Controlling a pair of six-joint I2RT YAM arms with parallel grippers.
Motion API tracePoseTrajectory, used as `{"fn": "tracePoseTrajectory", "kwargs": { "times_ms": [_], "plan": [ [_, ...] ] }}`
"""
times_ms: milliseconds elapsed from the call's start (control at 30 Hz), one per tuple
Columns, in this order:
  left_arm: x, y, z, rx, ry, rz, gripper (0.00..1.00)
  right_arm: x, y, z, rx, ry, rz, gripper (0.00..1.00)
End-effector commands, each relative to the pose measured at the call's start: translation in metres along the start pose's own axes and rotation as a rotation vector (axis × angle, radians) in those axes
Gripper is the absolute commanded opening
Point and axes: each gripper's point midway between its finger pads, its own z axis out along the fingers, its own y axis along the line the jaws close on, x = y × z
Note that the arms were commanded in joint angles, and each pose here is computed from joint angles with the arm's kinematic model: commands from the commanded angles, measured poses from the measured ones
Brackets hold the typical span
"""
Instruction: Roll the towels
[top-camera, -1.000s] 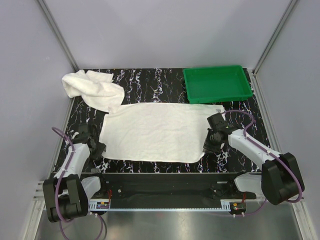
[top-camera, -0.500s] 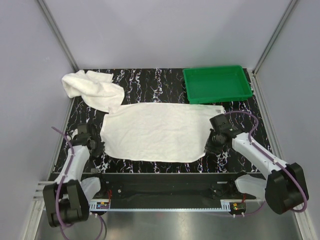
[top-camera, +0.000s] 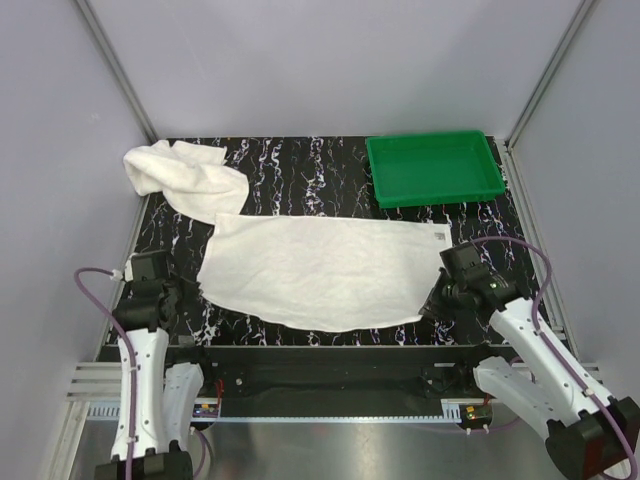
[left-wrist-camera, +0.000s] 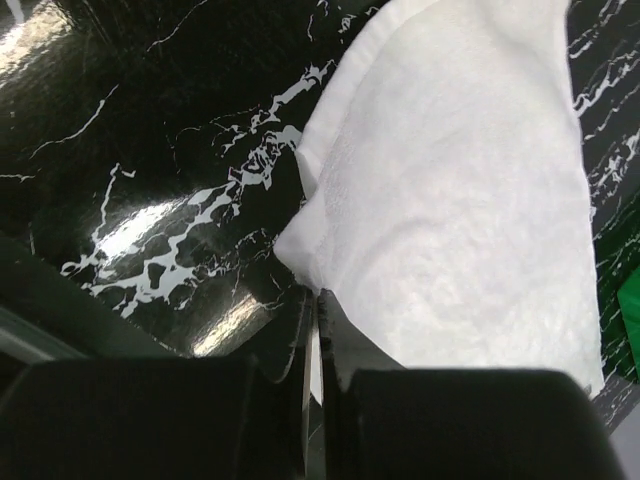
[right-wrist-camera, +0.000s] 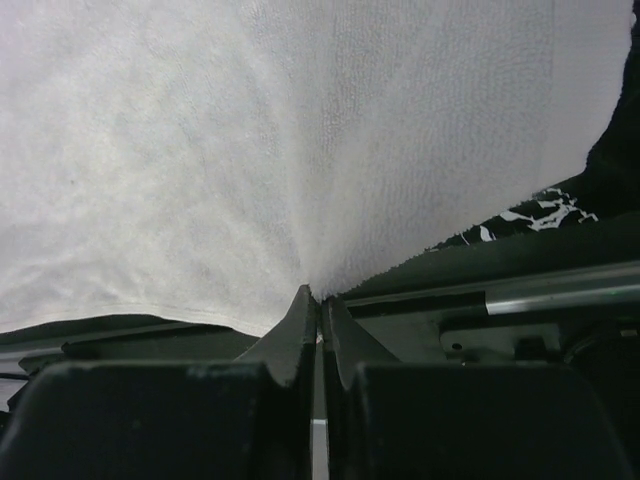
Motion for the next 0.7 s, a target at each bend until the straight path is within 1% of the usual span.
{"fn": "tracePoseTrajectory", "kwargs": {
  "times_ms": [0, 100, 167, 267, 300, 367, 533, 667],
  "plan": [
    [-0.002, -0.005, -0.035, 0.047, -0.015, 0.044, 0.07, 0.002, -0.004, -0.025, 0.0, -0.027, 0.041, 0.0],
    [-0.001, -0.002, -0.047, 0.052, -0.024, 0.062, 0.07, 0.003, -0.005, -0.03, -0.006, -0.037, 0.059, 0.0],
    [-0.005, 0.0, -0.045, 0.04, -0.046, 0.075, 0.07, 0.0, -0.001, -0.03, -0.015, -0.041, 0.062, 0.02],
    [-0.008, -0.014, -0.041, 0.082, -0.026, 0.115, 0.04, -0.01, 0.009, -0.026, -0.016, -0.047, 0.042, 0.03],
    [-0.008, -0.018, -0.037, 0.085, -0.012, 0.122, 0.04, -0.018, 0.013, -0.024, 0.011, -0.057, 0.038, 0.03],
    [-0.016, -0.031, -0.034, 0.118, -0.026, 0.132, 0.02, -0.03, 0.021, -0.02, 0.022, -0.072, 0.013, 0.03],
    [-0.044, -0.057, -0.018, 0.114, -0.065, 0.142, 0.01, -0.068, 0.046, -0.011, 0.08, -0.112, -0.041, 0.02],
    [-0.059, -0.075, 0.001, 0.106, -0.06, 0.152, 0.0, -0.095, 0.055, 0.0, 0.125, -0.152, -0.076, 0.0]
  ]
}}
